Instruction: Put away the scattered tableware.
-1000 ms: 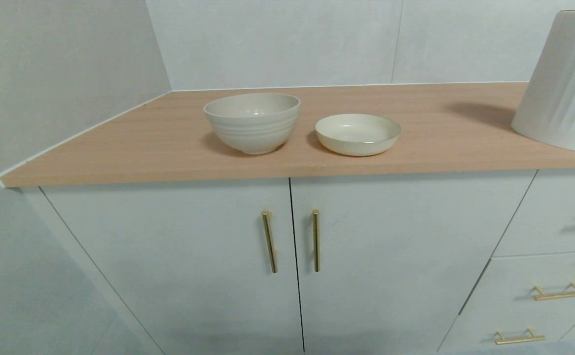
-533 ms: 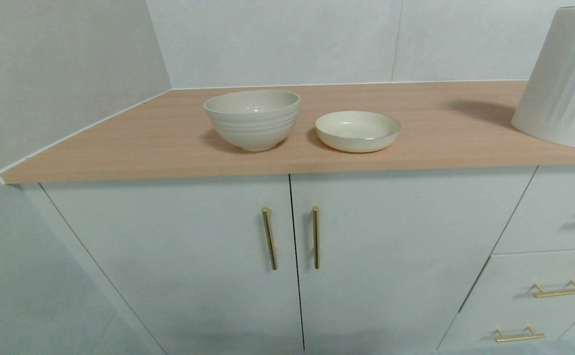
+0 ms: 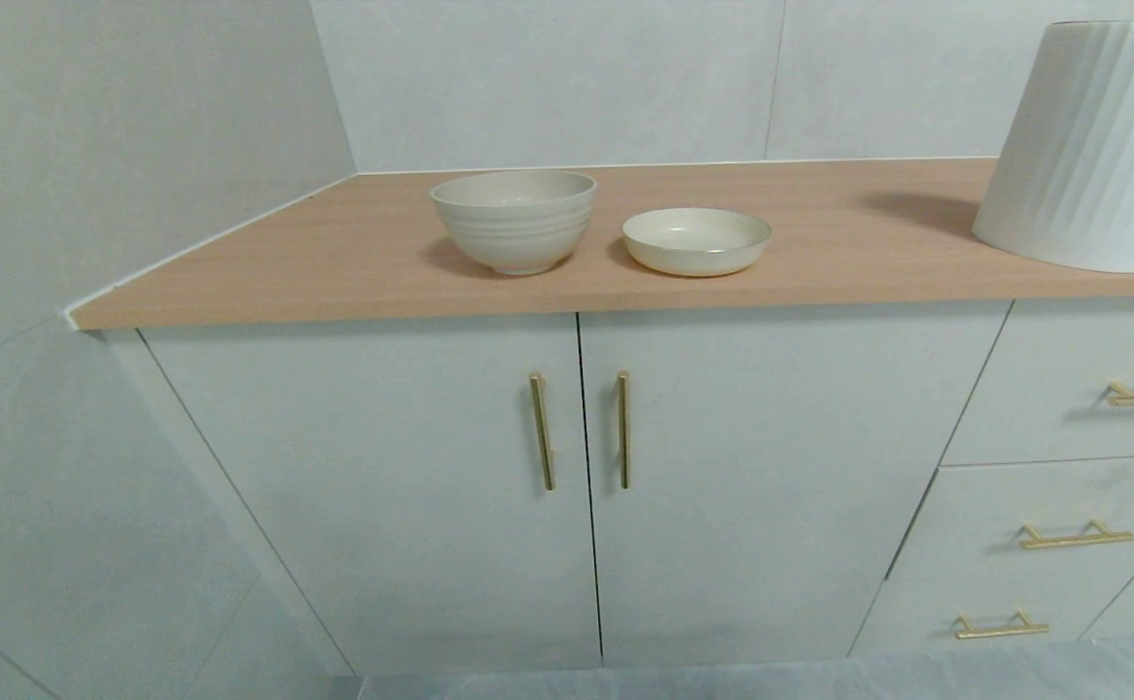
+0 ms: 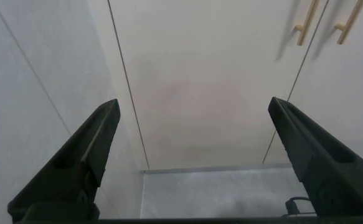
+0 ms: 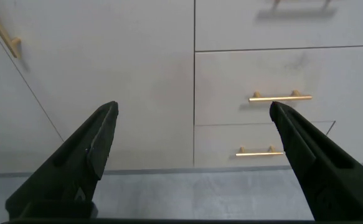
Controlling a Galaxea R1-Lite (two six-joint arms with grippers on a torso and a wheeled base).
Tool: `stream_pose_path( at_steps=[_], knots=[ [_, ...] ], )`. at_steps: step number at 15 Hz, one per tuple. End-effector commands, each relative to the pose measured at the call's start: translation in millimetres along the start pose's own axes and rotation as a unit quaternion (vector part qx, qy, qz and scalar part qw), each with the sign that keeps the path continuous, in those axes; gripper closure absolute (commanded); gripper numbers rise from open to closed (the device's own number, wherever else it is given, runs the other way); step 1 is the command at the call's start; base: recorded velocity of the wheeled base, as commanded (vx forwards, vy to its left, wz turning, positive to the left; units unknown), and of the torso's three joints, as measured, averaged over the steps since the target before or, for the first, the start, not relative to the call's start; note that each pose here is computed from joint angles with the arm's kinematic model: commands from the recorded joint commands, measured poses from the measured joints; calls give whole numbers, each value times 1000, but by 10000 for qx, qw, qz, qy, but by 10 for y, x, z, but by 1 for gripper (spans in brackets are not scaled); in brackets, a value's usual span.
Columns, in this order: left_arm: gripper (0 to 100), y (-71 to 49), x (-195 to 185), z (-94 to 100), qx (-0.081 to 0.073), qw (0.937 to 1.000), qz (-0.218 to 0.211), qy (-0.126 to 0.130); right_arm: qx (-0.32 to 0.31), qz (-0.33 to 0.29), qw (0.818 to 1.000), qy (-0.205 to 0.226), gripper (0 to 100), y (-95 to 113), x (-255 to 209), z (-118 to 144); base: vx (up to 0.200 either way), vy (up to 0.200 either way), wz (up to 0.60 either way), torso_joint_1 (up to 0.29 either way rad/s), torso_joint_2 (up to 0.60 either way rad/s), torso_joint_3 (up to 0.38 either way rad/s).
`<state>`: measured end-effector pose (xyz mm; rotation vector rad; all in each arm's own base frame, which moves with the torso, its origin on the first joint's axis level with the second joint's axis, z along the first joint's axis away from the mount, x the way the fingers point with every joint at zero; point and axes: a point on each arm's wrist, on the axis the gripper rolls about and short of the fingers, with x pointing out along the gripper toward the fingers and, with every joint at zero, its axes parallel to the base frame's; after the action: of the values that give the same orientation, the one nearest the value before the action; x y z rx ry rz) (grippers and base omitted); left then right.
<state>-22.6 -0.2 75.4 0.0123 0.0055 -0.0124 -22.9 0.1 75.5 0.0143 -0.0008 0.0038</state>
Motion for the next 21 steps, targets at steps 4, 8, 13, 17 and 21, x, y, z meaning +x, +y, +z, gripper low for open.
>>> stream_pose_path(
  at_steps=[4, 8, 13, 17, 21],
  knots=[
    [0, 0, 0, -2, 0, 10000, 0, 3, -2, 4, 10000, -3, 0, 0, 1, 2, 0, 0, 0, 0, 0, 0],
    [0, 0, 0, -2, 0, 10000, 8, 3, -25, 4, 10000, 4, 0, 0, 1, 0, 0, 0, 0, 0, 0, 0],
    [0, 0, 0, -2, 0, 10000, 8, 3, 135, 1040, 9939, -337, 0, 51, -58, 433, 0, 0, 0, 0, 0, 0],
    [0, 0, 0, -2, 7, 10000, 8, 3, 251, 1896, 9784, 778, 0, 71, 167, 496, 0, 0, 0, 0, 0, 0],
    [0, 0, -1, 3, 0, 10000, 8, -5, 390, 2638, 9500, 1624, 0, 135, 471, 697, 0, 0, 0, 0, 0, 0]
  ],
)
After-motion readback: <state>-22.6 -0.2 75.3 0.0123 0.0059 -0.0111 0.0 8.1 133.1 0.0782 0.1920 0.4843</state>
